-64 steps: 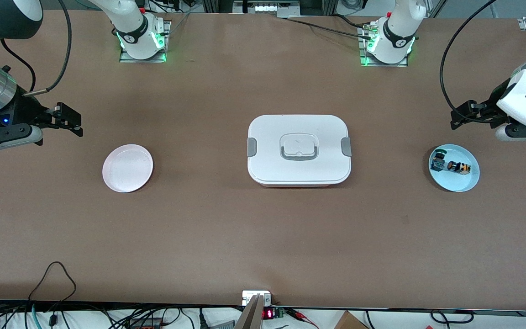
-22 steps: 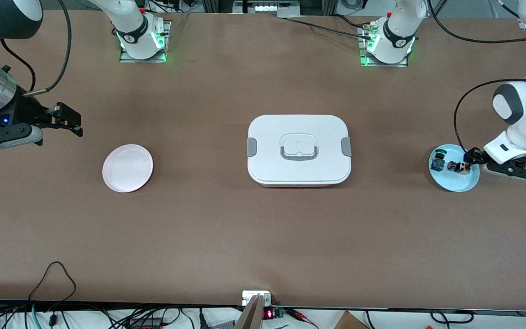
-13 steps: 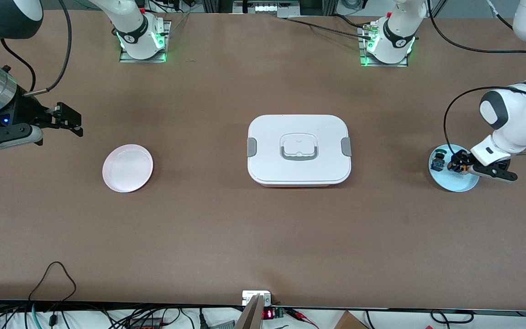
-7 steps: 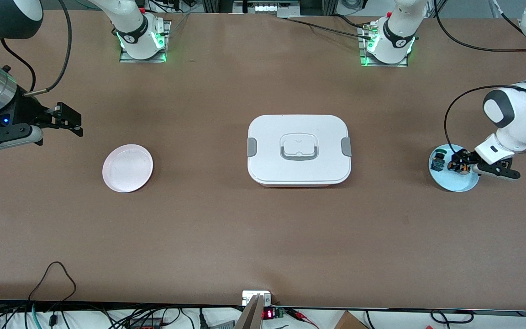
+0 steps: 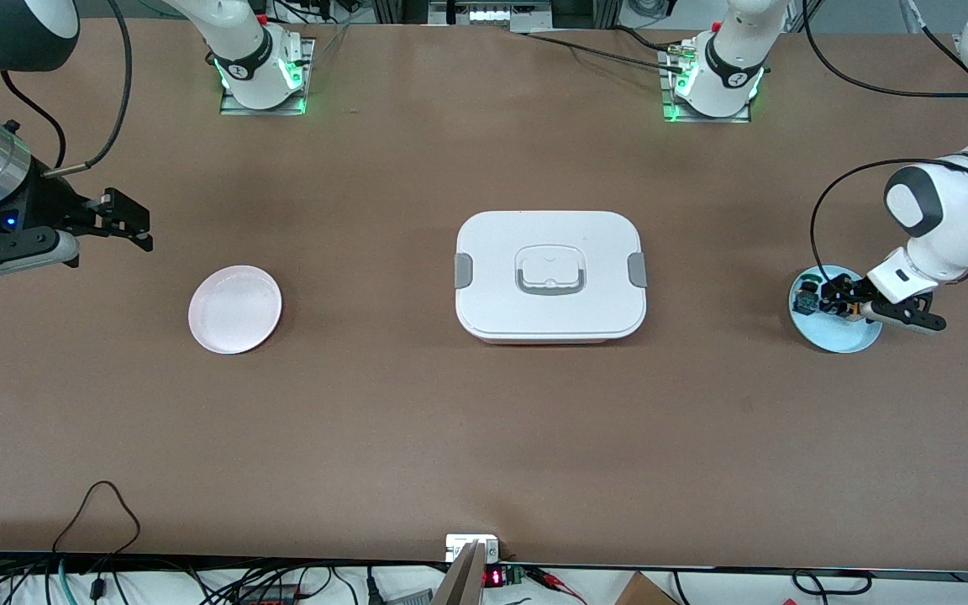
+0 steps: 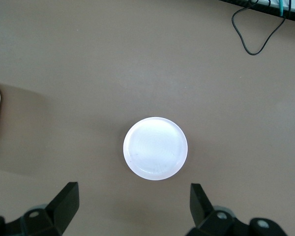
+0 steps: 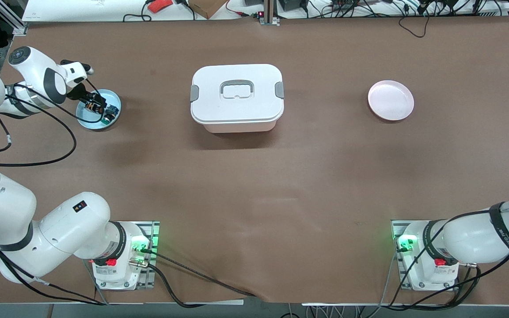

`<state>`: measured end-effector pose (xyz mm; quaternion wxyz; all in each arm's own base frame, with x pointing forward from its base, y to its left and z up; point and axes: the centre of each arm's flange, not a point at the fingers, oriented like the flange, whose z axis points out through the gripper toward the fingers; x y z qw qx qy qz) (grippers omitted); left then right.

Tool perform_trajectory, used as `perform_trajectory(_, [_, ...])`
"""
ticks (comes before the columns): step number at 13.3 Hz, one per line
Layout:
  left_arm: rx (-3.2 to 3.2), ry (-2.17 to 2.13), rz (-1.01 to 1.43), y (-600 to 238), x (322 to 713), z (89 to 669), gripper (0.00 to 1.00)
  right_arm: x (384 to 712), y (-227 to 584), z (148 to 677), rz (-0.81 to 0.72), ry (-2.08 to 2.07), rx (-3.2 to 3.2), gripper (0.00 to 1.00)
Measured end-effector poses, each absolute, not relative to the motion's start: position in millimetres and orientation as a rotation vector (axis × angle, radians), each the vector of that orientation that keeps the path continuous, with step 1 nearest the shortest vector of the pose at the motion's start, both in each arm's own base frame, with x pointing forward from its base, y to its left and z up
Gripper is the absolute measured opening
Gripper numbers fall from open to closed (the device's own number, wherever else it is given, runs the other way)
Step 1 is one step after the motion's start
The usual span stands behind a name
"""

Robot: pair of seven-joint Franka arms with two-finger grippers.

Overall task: Transfer orange switch to right arm and place
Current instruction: 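Lower the left gripper and close it on the orange switch, then lift the orange switch off the blue plate with the left gripper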

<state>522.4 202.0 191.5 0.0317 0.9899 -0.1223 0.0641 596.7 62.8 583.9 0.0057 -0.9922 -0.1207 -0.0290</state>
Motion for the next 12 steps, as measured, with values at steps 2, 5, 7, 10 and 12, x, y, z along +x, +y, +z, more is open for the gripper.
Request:
perform_trajectory(2, [3.041,-0.363,0.191,205.0,519.9,186.8,1.0,596.7,62.8,583.9,-0.091,-0.378,-3.106,1.0])
perform_trajectory(5, [3.039,-0.363,0.188,205.0,519.5,185.3,1.0,596.7,62.8,583.9,-0.091,-0.378,-3.106,1.0])
perform_trajectory(7, [3.038,-0.377,0.187,205.3,519.2,185.0,1.0,596.7,62.8,583.9,-0.091,-0.378,-3.106,1.0])
perform_trajectory(10, [3.036,-0.398,0.188,208.7,517.7,184.5,0.9,596.7,62.8,583.9,-0.091,-0.378,-3.106,1.0])
perform_trajectory(12, [3.035,-0.401,0.186,209.8,517.0,183.6,0.84,596.7,62.8,583.9,-0.091,-0.378,-3.106,1.0])
